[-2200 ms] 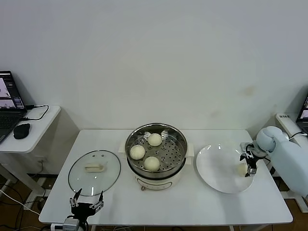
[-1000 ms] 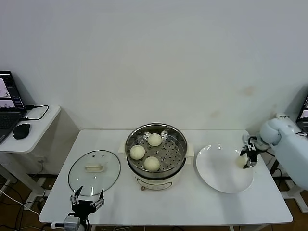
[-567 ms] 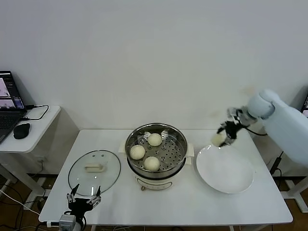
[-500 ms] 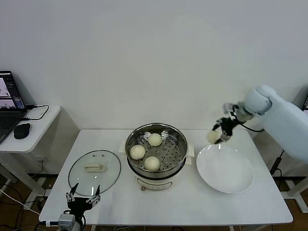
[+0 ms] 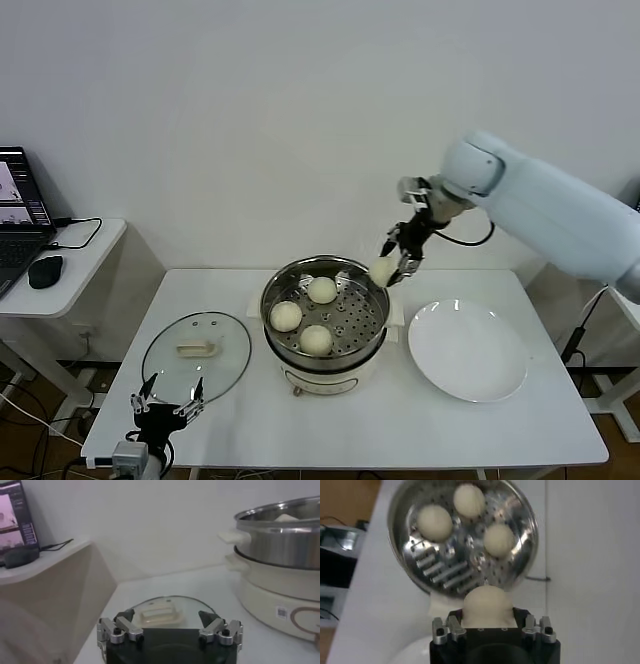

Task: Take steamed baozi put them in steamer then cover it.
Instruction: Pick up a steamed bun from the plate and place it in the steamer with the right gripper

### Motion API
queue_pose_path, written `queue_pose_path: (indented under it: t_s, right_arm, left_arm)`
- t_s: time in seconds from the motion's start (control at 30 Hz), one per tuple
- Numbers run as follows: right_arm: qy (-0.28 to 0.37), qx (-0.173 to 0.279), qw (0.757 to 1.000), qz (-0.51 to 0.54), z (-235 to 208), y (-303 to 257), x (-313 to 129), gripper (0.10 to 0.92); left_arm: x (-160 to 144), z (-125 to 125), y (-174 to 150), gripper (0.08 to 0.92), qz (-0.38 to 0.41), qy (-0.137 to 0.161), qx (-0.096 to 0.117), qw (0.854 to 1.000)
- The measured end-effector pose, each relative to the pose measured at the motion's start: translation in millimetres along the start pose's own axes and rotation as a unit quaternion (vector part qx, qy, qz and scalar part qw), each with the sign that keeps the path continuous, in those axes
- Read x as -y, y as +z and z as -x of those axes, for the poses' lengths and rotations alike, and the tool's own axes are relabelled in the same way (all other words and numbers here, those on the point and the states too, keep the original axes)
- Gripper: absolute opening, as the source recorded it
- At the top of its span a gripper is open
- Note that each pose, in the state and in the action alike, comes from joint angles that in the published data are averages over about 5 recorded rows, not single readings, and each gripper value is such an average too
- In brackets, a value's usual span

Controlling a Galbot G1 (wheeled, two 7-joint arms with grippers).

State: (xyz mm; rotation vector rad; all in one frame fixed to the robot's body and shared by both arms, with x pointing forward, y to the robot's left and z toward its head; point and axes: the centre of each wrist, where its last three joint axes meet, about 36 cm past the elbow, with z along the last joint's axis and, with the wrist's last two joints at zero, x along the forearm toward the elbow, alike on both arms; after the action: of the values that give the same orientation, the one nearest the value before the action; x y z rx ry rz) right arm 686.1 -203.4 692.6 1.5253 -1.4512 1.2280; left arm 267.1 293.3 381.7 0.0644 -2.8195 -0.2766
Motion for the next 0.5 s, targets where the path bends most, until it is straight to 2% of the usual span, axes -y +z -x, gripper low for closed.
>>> queue_pose_path:
  t_s: [0.5]
  right_arm:
    - [-0.048, -0.048, 0.997, -0.021, 65.1, -58.2, 13.0, 0.638]
  left_arm:
    - [-1.0, 0.8, -4.1, 0.823, -0.011, -0.003, 0.011, 1.0]
